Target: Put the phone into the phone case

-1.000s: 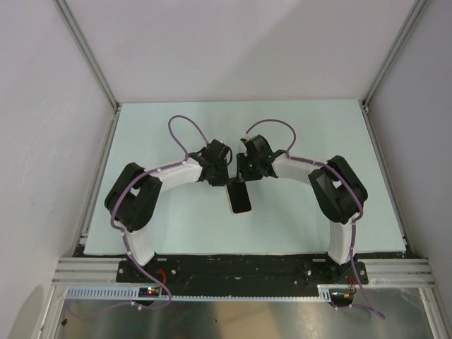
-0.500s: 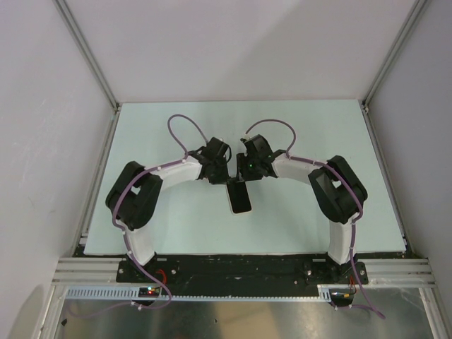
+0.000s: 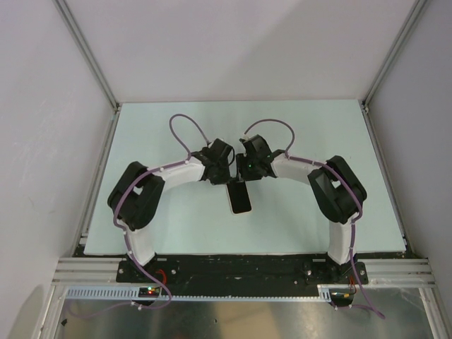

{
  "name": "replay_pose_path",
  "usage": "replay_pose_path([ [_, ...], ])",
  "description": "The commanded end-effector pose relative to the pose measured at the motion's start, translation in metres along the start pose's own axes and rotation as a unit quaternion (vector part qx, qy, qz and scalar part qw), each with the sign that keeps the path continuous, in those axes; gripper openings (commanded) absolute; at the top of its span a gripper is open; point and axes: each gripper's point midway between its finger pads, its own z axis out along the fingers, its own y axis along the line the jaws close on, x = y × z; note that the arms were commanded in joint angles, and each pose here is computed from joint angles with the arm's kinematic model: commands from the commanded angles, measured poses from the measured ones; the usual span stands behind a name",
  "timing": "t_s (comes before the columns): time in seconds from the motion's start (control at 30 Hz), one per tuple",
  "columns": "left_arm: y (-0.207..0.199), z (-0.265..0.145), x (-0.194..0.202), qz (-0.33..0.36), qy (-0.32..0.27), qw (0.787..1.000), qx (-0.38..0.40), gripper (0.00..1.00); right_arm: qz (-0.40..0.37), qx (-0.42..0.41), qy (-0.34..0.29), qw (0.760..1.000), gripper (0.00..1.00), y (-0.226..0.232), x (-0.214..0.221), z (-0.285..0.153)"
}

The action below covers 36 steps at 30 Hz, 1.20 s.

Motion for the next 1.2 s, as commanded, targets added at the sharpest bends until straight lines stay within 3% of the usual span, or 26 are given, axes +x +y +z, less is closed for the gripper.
replay_pose_path([
  [0.0, 0.032, 0.048, 0.067, 0.014, 0.065, 0.995, -0.074, 0.00, -0.031, -0.018, 0.090, 0.995, 0.45, 0.021, 0.063, 0.019],
  [0.7, 0.038, 0.070, 0.115, -0.006, 0.098, 0.988, -0.119, 0.00, -0.022, 0.092, 0.105, 0.990, 0.44, -0.022, 0.073, 0.018],
  [1.07, 0.005, 0.036, 0.055, -0.002, 0.036, 0.997, -0.061, 0.00, -0.004, 0.060, 0.087, 0.994, 0.41, -0.016, 0.067, 0.009],
  [1.17, -0.004, 0.026, 0.040, 0.005, 0.022, 0.999, -0.046, 0.00, 0.014, 0.029, 0.078, 0.996, 0.49, -0.011, 0.064, 0.004],
])
